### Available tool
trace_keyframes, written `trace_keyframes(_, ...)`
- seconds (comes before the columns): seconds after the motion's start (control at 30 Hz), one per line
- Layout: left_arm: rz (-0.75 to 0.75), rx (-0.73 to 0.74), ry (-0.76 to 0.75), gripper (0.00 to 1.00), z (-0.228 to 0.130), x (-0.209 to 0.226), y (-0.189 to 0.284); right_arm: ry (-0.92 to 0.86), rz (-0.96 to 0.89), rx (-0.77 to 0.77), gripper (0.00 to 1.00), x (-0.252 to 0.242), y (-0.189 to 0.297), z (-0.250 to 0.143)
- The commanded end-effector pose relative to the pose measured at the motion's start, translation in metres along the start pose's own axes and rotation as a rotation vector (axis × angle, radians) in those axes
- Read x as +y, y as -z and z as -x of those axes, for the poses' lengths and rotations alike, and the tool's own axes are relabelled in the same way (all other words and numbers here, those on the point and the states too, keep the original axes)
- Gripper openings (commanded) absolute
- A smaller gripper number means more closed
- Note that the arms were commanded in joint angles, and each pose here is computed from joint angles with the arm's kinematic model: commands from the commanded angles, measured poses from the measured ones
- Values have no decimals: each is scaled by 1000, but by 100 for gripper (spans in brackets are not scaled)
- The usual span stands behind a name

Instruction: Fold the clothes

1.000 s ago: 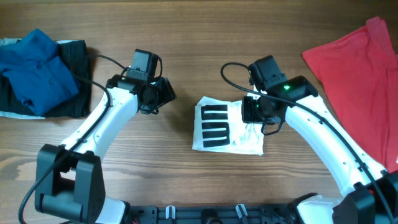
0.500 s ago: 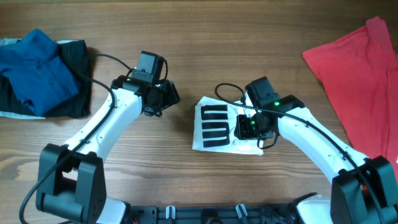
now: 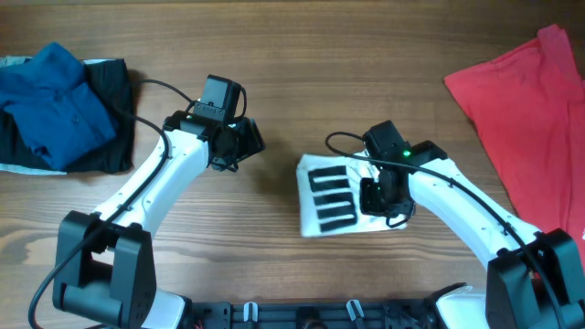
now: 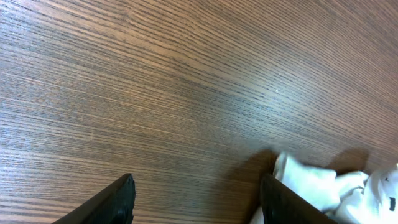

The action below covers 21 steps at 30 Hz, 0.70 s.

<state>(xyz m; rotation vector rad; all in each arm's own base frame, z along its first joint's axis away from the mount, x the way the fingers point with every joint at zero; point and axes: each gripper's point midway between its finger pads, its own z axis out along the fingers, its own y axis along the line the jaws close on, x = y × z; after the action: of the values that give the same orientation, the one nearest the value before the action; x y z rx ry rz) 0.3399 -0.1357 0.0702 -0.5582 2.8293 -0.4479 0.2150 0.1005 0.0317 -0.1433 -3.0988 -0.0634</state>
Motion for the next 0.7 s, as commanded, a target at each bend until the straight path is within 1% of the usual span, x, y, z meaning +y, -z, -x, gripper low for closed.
trace_keyframes(0.0, -17, -8, -24, 64, 1, -4, 6, -165, -198, -130, 8, -36, 4, 19)
trace_keyframes(0.07, -13, -3, -24, 64, 0, -3, 6, -168, -218, -158, 9, -39, 6, 24)
trace_keyframes(0.13, -7, 4, -22, 64, -2, -2, 6, -194, -215, -170, 8, -39, 6, 26)
trace_keyframes(0.23, -9, 4, -26, 63, -2, -2, 6, -281, -252, -207, 6, -47, 9, 29)
trace_keyframes(0.3, -16, 2, -34, 64, -3, -5, 6, -334, -272, -232, 8, -52, 11, 31)
trace_keyframes(0.37, -61, 7, -52, 64, -5, -17, 5, -344, -285, -262, 9, -56, 13, 38)
trace_keyframes(0.4, -158, 6, -118, 66, -9, -44, 6, -351, -315, -298, 10, -63, 16, 44)
trace_keyframes(0.43, -192, 5, -138, 67, -11, -54, 7, -352, -323, -304, 11, -65, 17, 44)
trace_keyframes(0.5, -233, 7, -170, 70, -16, -68, 7, -361, -326, -311, 14, -66, 17, 45)
trace_keyframes(0.57, -280, 16, -242, 71, -25, -84, 7, -411, -332, -322, 14, -68, 18, 45)
trace_keyframes(0.67, -311, 56, -297, 72, -44, -99, -2, -466, -317, -324, 15, -68, 18, 45)
